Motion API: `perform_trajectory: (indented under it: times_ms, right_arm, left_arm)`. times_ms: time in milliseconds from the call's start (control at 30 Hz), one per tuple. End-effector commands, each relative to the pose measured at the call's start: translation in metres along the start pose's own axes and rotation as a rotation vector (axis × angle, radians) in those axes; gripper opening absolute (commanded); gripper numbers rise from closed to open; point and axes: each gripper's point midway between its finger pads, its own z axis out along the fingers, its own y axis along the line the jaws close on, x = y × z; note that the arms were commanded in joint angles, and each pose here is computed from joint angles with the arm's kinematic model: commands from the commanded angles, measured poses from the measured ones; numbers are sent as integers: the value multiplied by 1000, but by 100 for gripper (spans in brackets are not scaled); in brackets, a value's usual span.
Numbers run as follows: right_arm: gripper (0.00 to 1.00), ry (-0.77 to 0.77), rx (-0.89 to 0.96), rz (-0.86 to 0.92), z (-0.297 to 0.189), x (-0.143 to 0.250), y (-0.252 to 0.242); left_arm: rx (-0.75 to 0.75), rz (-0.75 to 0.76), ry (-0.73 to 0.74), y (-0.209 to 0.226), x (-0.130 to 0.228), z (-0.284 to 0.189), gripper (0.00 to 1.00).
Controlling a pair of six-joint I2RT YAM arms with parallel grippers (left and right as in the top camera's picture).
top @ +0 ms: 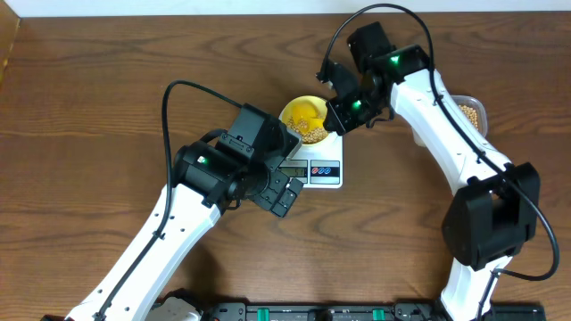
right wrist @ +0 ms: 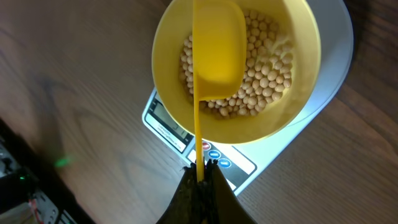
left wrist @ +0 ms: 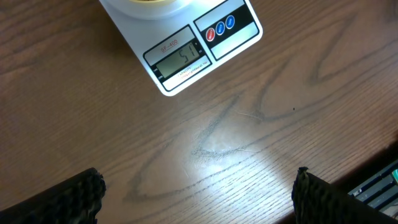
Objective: Scoop item into bowl and weigh 50g on scale
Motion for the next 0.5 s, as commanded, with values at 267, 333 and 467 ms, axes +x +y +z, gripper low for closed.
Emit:
perform_trajectory:
  times_ms: [267,333,467]
  right_arm:
    - [1,-18,-42,35,-2,-3,-5]
    - [1,-19,-41,34,-2,-3,-6]
    - [1,-18,-33,31,-2,-3,-7]
  left_arm:
    - [-3,5,-18,0,-3,-5,98]
    - [-3,5,-18,0,-3,-5,98]
    - [-3,5,-18,0,-3,-5,98]
